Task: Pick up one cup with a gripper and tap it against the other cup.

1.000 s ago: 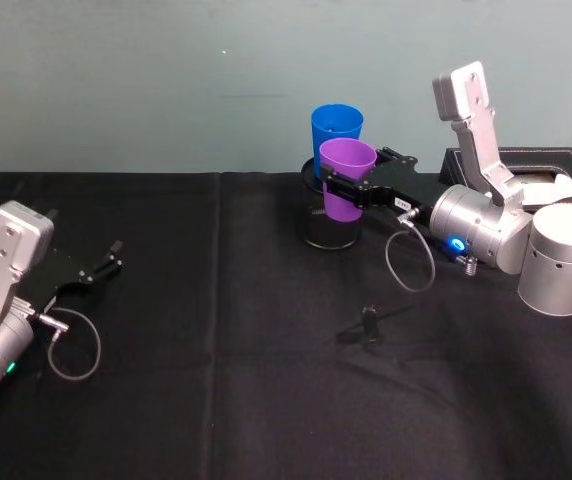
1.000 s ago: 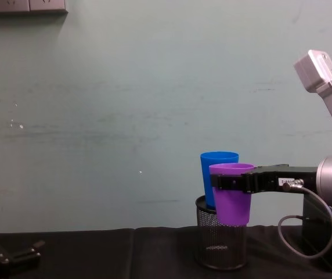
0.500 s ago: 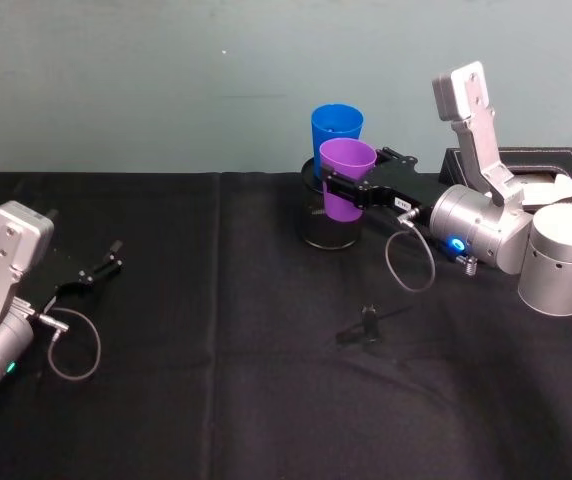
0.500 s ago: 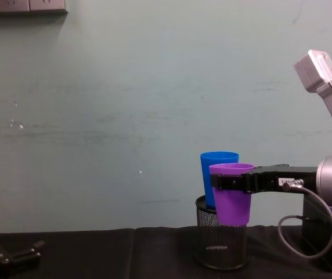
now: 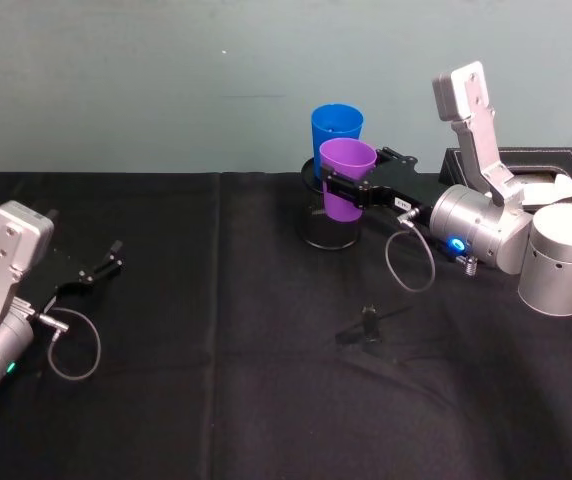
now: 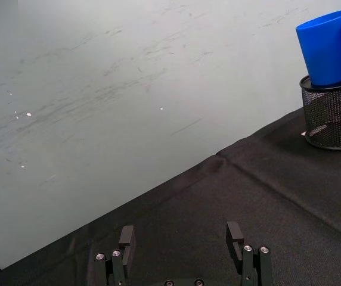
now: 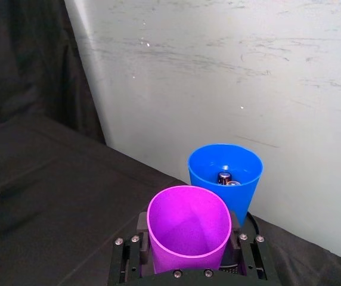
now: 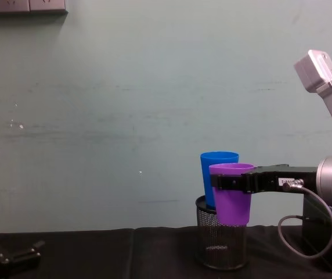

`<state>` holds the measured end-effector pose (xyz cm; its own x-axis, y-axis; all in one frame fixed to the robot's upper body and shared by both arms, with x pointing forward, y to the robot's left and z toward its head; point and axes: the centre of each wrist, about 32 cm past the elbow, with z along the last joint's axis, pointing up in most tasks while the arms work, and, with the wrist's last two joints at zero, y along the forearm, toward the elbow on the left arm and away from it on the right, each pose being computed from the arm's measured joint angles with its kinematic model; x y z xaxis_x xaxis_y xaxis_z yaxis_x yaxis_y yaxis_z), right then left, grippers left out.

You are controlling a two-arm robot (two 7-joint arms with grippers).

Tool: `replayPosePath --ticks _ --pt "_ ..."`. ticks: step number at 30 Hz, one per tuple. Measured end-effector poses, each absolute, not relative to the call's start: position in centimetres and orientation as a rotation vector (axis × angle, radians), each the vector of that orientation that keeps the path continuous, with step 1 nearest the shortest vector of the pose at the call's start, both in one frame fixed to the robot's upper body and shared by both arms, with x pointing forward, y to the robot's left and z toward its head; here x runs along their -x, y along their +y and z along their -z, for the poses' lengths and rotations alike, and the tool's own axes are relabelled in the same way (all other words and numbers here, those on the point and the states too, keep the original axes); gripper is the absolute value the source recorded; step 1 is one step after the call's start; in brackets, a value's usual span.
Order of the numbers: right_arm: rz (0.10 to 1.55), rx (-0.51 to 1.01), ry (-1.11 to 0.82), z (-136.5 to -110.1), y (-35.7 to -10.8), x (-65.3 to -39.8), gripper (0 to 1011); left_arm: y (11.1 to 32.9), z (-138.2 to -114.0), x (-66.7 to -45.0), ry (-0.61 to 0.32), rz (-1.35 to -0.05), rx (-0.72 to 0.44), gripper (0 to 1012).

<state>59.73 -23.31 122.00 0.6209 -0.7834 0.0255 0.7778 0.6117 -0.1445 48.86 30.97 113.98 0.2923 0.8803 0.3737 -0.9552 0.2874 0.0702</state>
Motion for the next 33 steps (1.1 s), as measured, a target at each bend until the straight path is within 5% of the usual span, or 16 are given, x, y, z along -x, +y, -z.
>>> replayPosePath --ticks 33 --pt "0.901 0.146 0.042 -122.0 -23.31 -59.73 739 30.96 -113.98 -48.86 -0.285 -1.248 -0.304 1000"
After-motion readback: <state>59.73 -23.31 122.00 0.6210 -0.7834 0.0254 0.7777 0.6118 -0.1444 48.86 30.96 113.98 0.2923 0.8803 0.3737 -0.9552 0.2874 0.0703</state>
